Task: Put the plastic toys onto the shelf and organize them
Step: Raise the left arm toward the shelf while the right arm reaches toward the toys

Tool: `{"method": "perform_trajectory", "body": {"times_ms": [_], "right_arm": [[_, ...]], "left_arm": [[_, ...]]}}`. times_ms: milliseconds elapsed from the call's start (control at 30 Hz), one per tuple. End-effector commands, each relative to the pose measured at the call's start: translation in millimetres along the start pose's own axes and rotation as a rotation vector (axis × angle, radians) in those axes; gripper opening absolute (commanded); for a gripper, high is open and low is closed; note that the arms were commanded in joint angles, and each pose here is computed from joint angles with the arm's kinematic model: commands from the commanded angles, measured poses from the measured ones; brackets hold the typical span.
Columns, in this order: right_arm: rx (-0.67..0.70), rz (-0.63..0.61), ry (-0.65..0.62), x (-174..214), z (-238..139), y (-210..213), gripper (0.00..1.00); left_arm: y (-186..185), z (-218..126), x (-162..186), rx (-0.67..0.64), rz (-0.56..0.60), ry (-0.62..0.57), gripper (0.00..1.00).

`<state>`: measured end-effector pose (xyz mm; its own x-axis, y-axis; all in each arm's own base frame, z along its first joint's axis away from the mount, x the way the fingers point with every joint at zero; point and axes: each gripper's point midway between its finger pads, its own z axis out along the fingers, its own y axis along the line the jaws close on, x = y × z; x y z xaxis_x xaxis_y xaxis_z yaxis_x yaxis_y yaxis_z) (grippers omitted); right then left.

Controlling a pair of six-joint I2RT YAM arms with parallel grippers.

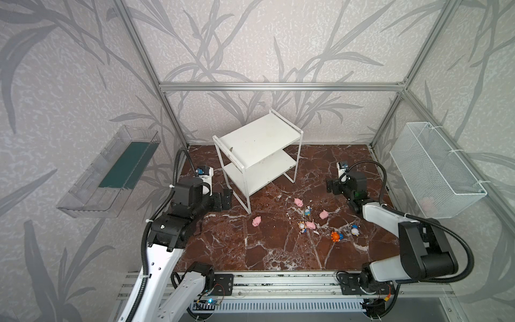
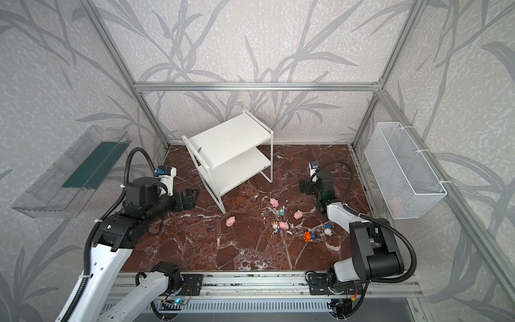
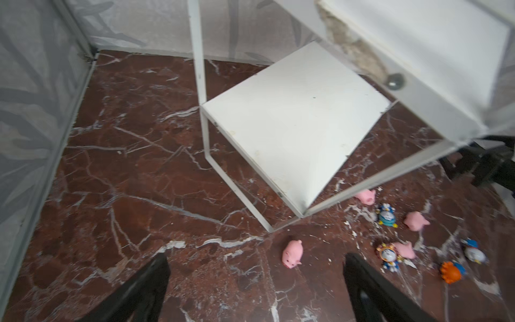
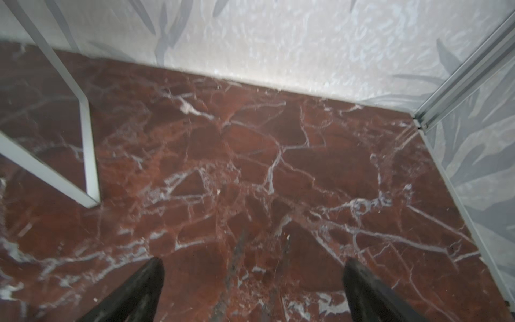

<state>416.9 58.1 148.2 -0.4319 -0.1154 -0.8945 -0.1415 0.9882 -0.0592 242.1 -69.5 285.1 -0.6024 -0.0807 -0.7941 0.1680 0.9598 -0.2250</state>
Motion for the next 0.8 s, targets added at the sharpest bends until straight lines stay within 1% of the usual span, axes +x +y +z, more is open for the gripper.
{"method": "perform_trajectory", "body": {"times_ms": [0, 133, 167, 300, 400, 467, 533, 600, 767], "right_arm": [[-0.087, 0.052, 0.205, 38.8, -20.9, 25.8, 0.99], [-0.164, 0.014, 0.303, 52.6, -38.4, 62.8, 1.00], [-0.179, 0.000, 0.338, 58.5, -42.5, 72.0, 0.98], [-0.227, -0.020, 0.449, 82.7, -52.3, 100.2, 0.87], [-0.265, -0.021, 0.489, 92.8, -52.8, 117.4, 0.77], [-0.297, -0.014, 0.501, 96.1, -49.9, 128.4, 0.69], [-0.322, -0.006, 0.512, 97.3, -45.4, 137.0, 0.63], [-0.354, -0.001, 0.523, 97.0, -40.2, 145.8, 0.60], [-0.421, -0.062, 0.538, 99.4, -30.2, 163.4, 0.60]], "left_arm": [[-36.1, -7.2, 17.5, 0.213, 0.046, 0.059, 0.99], [-57.8, -23.4, 18.0, 0.332, 0.063, 0.053, 0.99], [-64.2, -27.3, 19.2, 0.370, 0.066, 0.058, 0.99], [-87.8, -43.3, 26.6, 0.515, 0.098, 0.052, 0.99], [-107.7, -56.3, 30.9, 0.641, 0.130, 0.034, 0.99], [-117.2, -60.8, 33.3, 0.701, 0.139, 0.044, 0.99], [-122.6, -60.8, 36.3, 0.727, 0.150, 0.059, 0.99], [-126.8, -59.4, 40.8, 0.739, 0.171, 0.079, 0.99], [-136.5, -57.0, 50.6, 0.768, 0.215, 0.121, 0.99]]}}
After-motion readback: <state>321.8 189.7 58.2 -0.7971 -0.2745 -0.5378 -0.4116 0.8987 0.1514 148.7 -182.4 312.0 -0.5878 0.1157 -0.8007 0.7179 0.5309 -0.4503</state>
